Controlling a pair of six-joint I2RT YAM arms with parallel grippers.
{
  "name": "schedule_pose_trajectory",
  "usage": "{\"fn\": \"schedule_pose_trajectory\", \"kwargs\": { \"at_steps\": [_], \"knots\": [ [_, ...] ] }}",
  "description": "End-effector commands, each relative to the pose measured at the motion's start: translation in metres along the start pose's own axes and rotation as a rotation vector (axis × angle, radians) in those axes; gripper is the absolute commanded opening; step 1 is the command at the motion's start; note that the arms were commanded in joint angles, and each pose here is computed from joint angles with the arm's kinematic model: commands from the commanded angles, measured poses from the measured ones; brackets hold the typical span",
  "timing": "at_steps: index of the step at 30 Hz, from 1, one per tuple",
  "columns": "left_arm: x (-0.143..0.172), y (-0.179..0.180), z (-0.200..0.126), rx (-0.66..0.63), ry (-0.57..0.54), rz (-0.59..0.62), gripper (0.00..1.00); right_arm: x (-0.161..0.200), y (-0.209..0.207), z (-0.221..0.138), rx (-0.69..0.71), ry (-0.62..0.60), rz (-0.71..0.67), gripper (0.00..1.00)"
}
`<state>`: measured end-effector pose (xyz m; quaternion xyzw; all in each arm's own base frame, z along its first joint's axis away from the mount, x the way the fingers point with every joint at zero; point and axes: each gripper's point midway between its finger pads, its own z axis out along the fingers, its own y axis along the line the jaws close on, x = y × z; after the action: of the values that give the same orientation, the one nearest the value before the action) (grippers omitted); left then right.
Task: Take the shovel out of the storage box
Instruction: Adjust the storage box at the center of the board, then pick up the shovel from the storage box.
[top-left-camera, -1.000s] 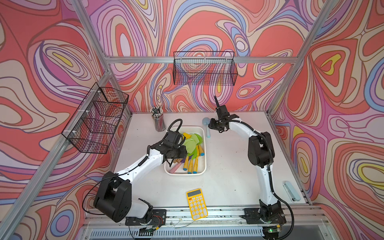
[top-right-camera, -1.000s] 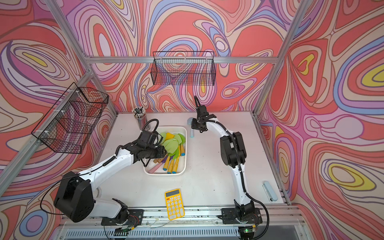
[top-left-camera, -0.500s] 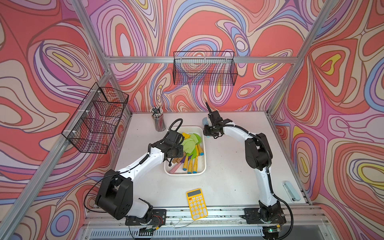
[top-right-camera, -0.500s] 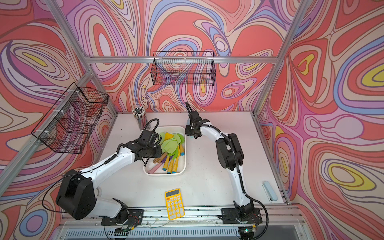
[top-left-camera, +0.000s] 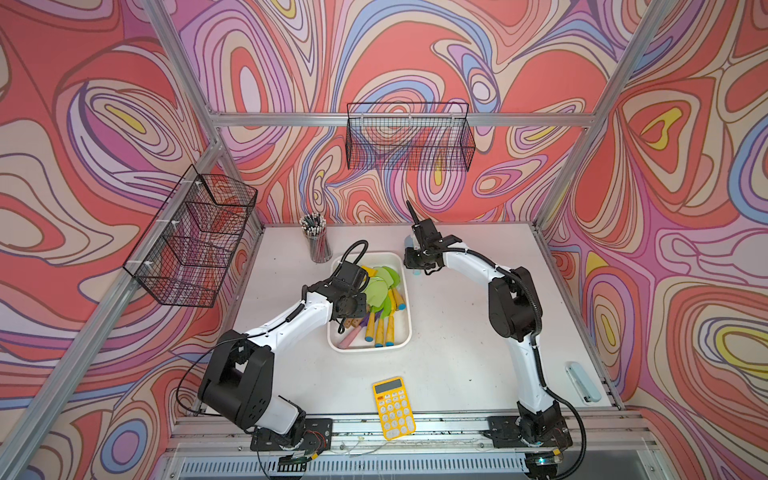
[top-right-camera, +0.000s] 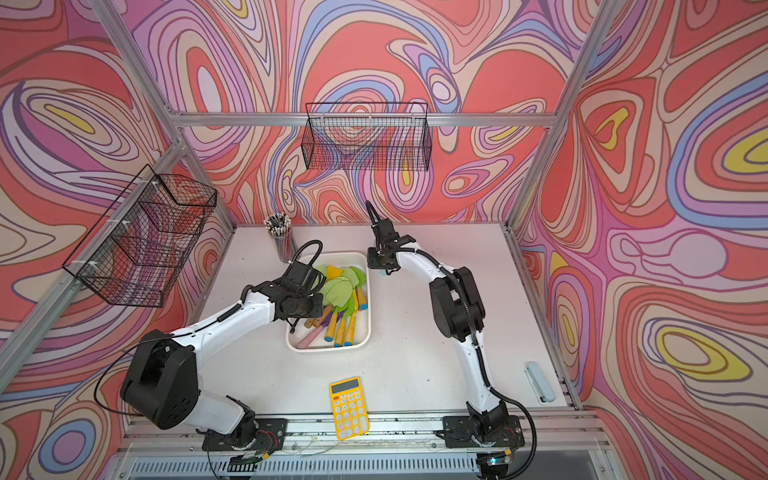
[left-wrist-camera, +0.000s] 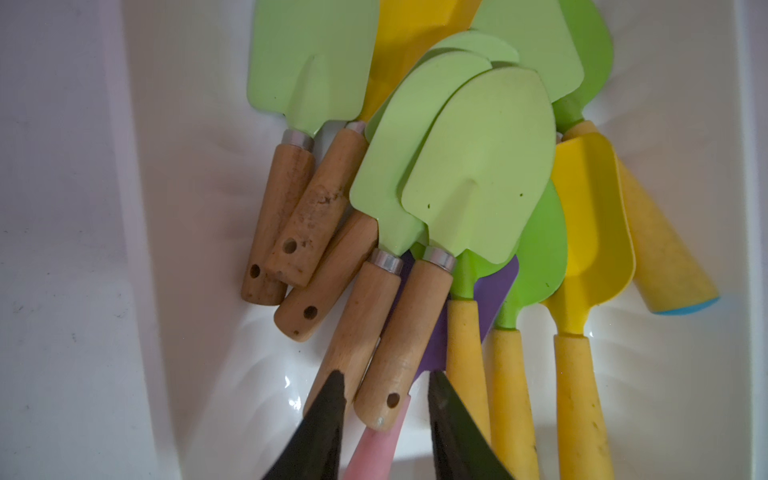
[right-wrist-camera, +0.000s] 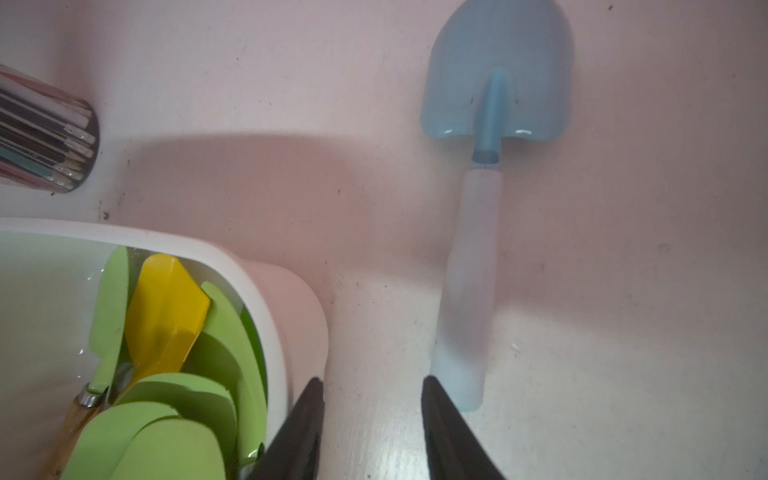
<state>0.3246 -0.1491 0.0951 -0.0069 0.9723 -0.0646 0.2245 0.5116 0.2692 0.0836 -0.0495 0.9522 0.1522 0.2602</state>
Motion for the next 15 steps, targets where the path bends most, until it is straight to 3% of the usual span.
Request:
{"fn": "schedule_pose_trajectory", "kwargs": {
  "at_steps": [1,15],
  "knots": [
    [-0.002,-0.007,-0.001,0.015,0.019,0.028,0.34,-0.014,0.000,-0.040,0.032,-0.074,-0.025,0.38],
    [0.014,-0.009,0.019,-0.007,0.087,0.064,0.34,0.028,-0.007,-0.090,-0.017,-0.094,0.029,0.37]
  ]
}}
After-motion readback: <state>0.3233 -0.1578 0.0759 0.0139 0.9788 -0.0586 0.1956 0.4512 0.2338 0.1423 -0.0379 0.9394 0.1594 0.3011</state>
